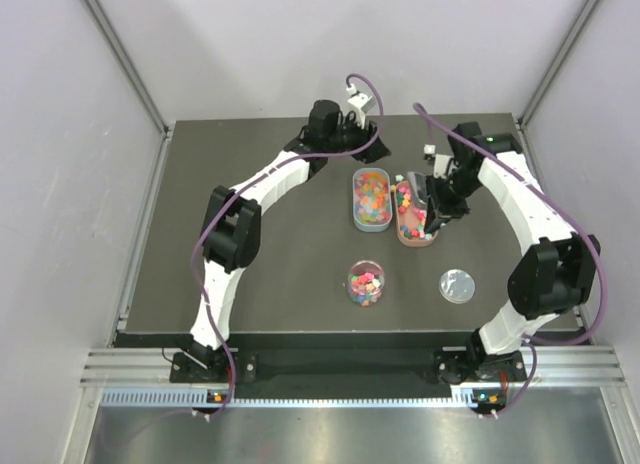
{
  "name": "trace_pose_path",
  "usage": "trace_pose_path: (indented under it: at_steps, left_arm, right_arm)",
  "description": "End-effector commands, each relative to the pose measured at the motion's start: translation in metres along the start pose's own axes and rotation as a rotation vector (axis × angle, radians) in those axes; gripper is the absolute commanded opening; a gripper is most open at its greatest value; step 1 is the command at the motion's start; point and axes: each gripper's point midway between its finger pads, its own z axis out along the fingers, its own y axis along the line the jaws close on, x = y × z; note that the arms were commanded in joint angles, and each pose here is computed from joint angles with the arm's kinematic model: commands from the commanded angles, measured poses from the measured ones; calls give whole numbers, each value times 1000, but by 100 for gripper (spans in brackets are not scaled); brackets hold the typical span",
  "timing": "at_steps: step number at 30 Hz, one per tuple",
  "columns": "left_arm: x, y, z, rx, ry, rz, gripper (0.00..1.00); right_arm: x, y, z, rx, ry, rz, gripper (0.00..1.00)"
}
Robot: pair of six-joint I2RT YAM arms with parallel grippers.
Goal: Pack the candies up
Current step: Scoop the fake candies from the storage box.
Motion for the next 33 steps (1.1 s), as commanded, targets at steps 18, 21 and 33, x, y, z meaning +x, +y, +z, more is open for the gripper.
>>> trace_pose_path:
  at_steps: [18, 21, 33]
  left_arm:
    - [36, -109, 11, 251, 89, -119, 50]
    - [35, -107, 17, 243, 81, -111, 50]
    - [22, -93, 25, 178, 36, -39, 51]
  right_arm:
    - [-33, 35, -42, 10, -185, -182, 0]
    - [-46, 38, -61, 20, -262, -189, 0]
    - [-44, 11, -52, 100, -243, -141, 0]
